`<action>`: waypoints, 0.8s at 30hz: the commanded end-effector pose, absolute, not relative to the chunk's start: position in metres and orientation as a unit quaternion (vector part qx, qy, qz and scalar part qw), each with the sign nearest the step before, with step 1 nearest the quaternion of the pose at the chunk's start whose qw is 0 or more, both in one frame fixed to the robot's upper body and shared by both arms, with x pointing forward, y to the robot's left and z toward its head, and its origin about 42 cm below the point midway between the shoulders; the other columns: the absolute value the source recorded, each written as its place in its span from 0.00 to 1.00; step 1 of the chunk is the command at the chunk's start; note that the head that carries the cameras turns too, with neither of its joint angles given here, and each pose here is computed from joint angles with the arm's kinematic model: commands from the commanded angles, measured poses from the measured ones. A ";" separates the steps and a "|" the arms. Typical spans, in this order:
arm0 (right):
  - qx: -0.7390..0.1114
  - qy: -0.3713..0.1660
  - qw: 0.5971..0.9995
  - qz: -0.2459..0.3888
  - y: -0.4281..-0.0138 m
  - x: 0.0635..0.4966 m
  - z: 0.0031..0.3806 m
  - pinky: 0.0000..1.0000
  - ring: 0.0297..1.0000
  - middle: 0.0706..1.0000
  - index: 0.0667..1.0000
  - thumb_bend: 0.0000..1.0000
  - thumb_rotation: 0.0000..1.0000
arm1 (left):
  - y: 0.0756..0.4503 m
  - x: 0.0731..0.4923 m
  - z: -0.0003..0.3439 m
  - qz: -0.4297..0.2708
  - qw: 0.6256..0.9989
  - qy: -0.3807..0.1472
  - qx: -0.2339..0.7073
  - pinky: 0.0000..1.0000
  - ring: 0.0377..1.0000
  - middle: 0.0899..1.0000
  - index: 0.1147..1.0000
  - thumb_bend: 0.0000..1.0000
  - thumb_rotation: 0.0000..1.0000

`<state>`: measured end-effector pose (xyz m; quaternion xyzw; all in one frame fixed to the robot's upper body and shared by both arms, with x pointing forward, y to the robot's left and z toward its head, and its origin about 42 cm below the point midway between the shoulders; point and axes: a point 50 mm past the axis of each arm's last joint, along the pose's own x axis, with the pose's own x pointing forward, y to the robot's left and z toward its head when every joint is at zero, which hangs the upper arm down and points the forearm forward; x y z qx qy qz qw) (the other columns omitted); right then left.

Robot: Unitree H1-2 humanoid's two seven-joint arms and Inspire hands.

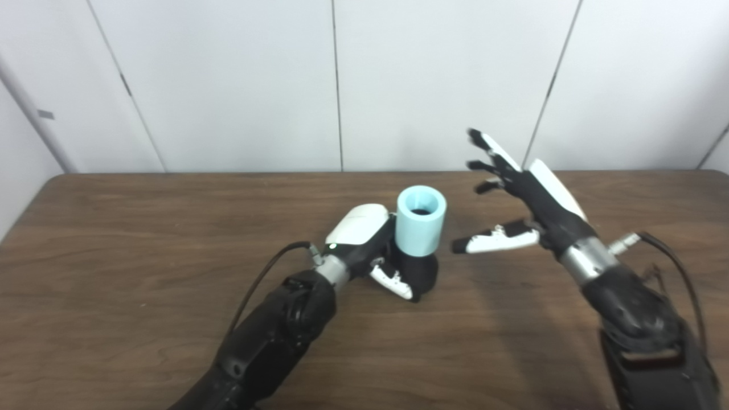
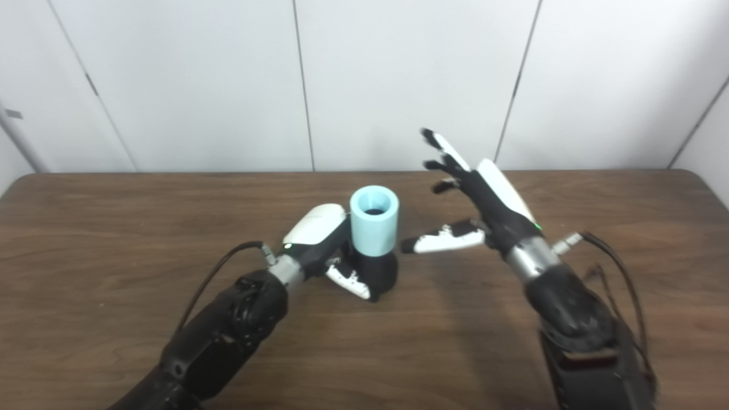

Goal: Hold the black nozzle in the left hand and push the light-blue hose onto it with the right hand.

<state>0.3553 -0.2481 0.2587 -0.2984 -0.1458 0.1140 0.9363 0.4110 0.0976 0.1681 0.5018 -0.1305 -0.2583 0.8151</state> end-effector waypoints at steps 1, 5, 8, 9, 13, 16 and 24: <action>-0.292 -0.170 0.936 0.103 -0.255 0.354 0.274 0.74 0.89 1.00 1.00 0.79 0.21 | 0.122 0.399 0.116 -0.286 0.785 -0.023 0.549 0.43 0.43 0.42 0.42 0.53 0.00; -0.297 -0.155 0.935 0.117 -0.260 0.348 0.264 0.75 0.90 1.00 1.00 0.83 0.23 | 0.123 0.398 0.117 -0.286 0.789 -0.022 0.544 0.38 0.40 0.39 0.42 0.53 0.00; -0.293 -0.142 0.937 0.128 -0.262 0.345 0.258 0.77 0.91 1.00 1.00 0.84 0.22 | 0.127 0.398 0.117 -0.284 0.795 -0.017 0.537 0.41 0.42 0.40 0.42 0.53 0.00; -0.289 -0.138 0.938 0.131 -0.262 0.344 0.256 0.78 0.92 1.00 1.00 0.84 0.21 | 0.129 0.399 0.117 -0.282 0.799 -0.015 0.532 0.43 0.43 0.41 0.42 0.53 0.00; -0.275 -0.129 0.943 0.135 -0.262 0.339 0.251 0.79 0.93 1.00 1.00 0.83 0.20 | 0.136 0.400 0.122 -0.273 0.814 -0.015 0.513 0.47 0.51 0.45 0.41 0.53 0.00; -0.266 -0.122 0.947 0.133 -0.261 0.336 0.245 0.80 0.93 1.00 1.00 0.84 0.21 | 0.144 0.398 0.132 -0.269 0.822 -0.008 0.503 0.56 0.63 0.62 0.64 0.77 0.09; -0.254 -0.105 0.953 0.128 -0.259 0.328 0.232 0.81 0.93 1.00 1.00 0.86 0.23 | 0.169 0.384 0.155 -0.224 0.859 -0.008 0.461 0.74 0.85 0.86 0.92 0.98 0.26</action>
